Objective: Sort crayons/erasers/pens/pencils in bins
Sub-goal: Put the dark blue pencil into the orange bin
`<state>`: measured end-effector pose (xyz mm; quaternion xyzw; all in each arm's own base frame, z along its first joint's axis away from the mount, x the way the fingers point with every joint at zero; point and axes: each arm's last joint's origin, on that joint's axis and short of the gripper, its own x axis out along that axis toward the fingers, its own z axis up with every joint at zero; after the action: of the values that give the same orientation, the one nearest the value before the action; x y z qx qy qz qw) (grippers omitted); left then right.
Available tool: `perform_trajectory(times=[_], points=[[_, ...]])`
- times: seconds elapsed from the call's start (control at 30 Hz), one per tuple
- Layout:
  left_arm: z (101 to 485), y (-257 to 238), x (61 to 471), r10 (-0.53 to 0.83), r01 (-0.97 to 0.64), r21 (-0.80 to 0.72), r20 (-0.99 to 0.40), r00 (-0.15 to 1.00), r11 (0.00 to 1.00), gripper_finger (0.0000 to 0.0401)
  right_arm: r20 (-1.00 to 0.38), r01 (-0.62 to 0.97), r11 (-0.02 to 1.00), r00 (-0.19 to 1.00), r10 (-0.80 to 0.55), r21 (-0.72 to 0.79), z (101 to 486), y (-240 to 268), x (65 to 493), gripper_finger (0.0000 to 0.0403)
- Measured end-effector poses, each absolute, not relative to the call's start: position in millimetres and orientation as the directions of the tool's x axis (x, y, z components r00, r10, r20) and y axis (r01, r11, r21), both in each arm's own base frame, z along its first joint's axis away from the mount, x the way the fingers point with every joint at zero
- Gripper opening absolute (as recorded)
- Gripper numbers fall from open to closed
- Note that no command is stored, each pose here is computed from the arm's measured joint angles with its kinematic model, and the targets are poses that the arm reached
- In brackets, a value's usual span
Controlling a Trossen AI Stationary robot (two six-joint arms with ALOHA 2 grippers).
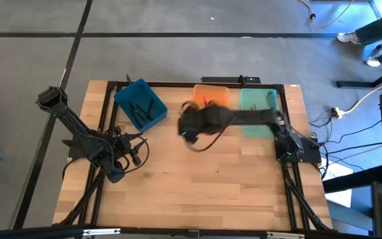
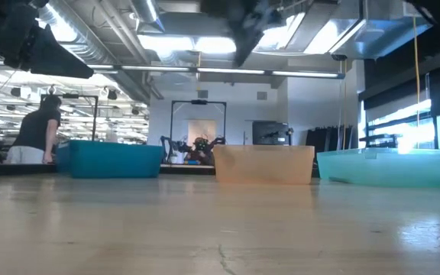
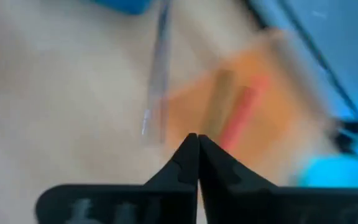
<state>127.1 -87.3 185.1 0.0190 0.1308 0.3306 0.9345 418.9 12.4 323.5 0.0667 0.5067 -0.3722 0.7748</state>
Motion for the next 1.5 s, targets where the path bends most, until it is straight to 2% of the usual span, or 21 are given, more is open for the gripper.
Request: perform_trajectory(times=[0.07,0.13,0.3,0.43,0.5,0.6,0.73,0.8,0.9,1.03,1.13,1.3,1.5], points=[[185.1,-87.4,127.2,0.622,-0.613,0.12,-0.232,0.748,0.781,0.0135,-0.786,0.712,0.617,0.15,-0.6,-0.335,340.8,-0.4,399.8,0.0006],[185.1,-87.5,127.2,0.622,-0.612,0.119,-0.233,0.748,0.782,0.0135,-0.726,0.758,0.536,0.122,-0.677,-0.372,339.9,-11.9,394.3,0.0006],[184.9,-88.0,127.1,0.614,-0.606,0.117,-0.244,0.751,0.787,0.0135,-0.78,0.758,0.543,0.074,-0.622,-0.361,295.3,-21.5,396.4,0.0008],[184.7,-88.0,127.2,0.612,-0.603,0.122,-0.248,0.75,0.788,0.0135,-0.805,0.766,0.562,0.098,-0.584,-0.314,258.6,-15.5,401.9,0.0036],[184.8,-87.5,127.4,0.618,-0.607,0.125,-0.243,0.748,0.785,0.0135,-0.831,0.768,0.597,0.16,-0.532,-0.234,243.8,-10.0,408.8,0.0055],[185.4,-87.2,127.3,0.627,-0.615,0.128,-0.224,0.746,0.778,0.0135,-0.848,0.733,0.677,0.317,-0.425,-0.065,231.5,0.4,421.7,0.0084],[186.1,-87.0,127.3,0.636,-0.623,0.129,-0.203,0.745,0.771,0.0135,-0.75,0.658,0.728,0.578,-0.322,0.194,210.4,8.9,443.8,0.012],[186.1,-87.0,127.3,0.636,-0.624,0.129,-0.203,0.745,0.771,0.0135,-0.686,0.665,0.701,0.637,-0.352,0.258,193.6,12.0,448.7,0.0129],[186.0,-87.2,127.4,0.634,-0.622,0.125,-0.207,0.745,0.773,0.0135,-0.607,0.733,0.619,0.636,-0.476,0.283,156.6,23.2,449.8,0.0132],[186.0,-87.4,127.7,0.631,-0.621,0.12,-0.211,0.746,0.775,0.0135,-0.591,0.716,0.63,0.659,-0.466,0.302,131.9,42.9,455.6,0.0133],[186.0,-87.4,127.6,0.632,-0.622,0.121,-0.208,0.746,0.774,0.0135,-0.617,0.734,0.633,0.622,-0.482,0.245,116.0,51.5,458.3,0.0133],[186.1,-86.5,128.2,0.638,-0.627,0.122,-0.207,0.742,0.769,0.0135,-0.632,0.784,0.595,0.553,-0.543,0.175,109.5,54.6,461.4,0.0133],[186.1,-86.5,128.3,0.638,-0.628,0.121,-0.206,0.742,0.769,0.0135,-0.705,0.783,0.608,0.506,-0.496,0.134,99.6,52.2,464.2,0.0131]])
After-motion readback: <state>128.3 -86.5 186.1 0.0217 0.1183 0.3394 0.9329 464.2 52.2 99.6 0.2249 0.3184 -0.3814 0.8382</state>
